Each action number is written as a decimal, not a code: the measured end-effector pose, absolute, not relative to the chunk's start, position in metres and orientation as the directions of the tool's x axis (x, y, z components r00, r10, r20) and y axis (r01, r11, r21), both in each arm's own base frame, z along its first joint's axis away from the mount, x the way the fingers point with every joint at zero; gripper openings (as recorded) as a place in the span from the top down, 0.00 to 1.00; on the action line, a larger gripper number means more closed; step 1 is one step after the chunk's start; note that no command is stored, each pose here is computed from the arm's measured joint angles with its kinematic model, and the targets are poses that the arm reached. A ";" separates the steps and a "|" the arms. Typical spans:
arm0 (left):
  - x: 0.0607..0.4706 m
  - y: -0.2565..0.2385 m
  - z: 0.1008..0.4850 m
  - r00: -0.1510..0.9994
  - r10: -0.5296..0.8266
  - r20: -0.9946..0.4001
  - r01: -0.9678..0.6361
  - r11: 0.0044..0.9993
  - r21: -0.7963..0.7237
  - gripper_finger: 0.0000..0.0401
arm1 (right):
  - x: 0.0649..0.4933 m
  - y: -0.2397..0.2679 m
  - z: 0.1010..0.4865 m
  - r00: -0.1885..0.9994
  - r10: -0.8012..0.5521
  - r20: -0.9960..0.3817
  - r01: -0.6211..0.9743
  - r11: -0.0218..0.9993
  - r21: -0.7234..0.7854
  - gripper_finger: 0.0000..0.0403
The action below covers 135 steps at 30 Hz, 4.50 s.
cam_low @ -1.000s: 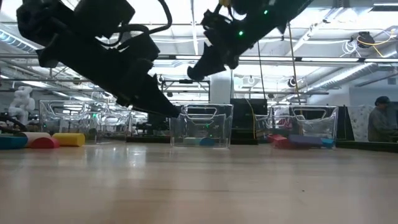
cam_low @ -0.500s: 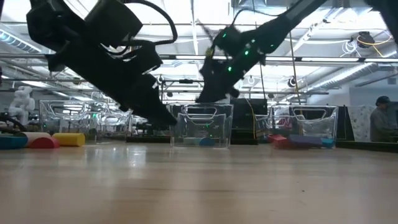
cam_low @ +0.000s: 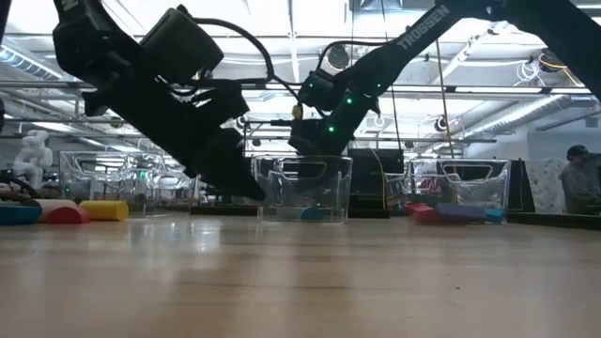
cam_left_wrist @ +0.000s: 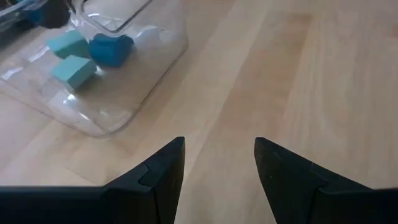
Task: Sort blocks by size
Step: Put the blue half circle block into the center transparent bin, then put the green half circle block into the center transparent bin
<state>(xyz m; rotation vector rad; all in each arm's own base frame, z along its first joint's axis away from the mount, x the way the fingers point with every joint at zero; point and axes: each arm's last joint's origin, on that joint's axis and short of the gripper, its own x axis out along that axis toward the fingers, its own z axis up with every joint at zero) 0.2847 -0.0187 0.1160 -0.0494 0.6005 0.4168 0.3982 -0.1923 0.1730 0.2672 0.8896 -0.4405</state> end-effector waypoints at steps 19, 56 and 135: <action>0.283 -0.029 0.114 0.749 0.312 -0.584 -0.376 0.927 0.012 0.51 | 0.397 -0.176 0.199 0.573 -0.276 -0.772 0.476 0.879 0.039 0.41; 0.273 -0.066 0.112 0.754 0.321 -0.573 -0.417 0.908 -0.040 0.51 | 0.244 0.063 0.216 0.389 -0.171 -0.905 0.339 0.940 -0.032 0.44; 0.276 -0.054 0.110 0.739 0.373 -0.562 -0.456 0.890 -0.009 0.51 | 0.322 0.069 0.236 0.373 -0.132 -0.918 -0.100 0.978 -0.181 0.72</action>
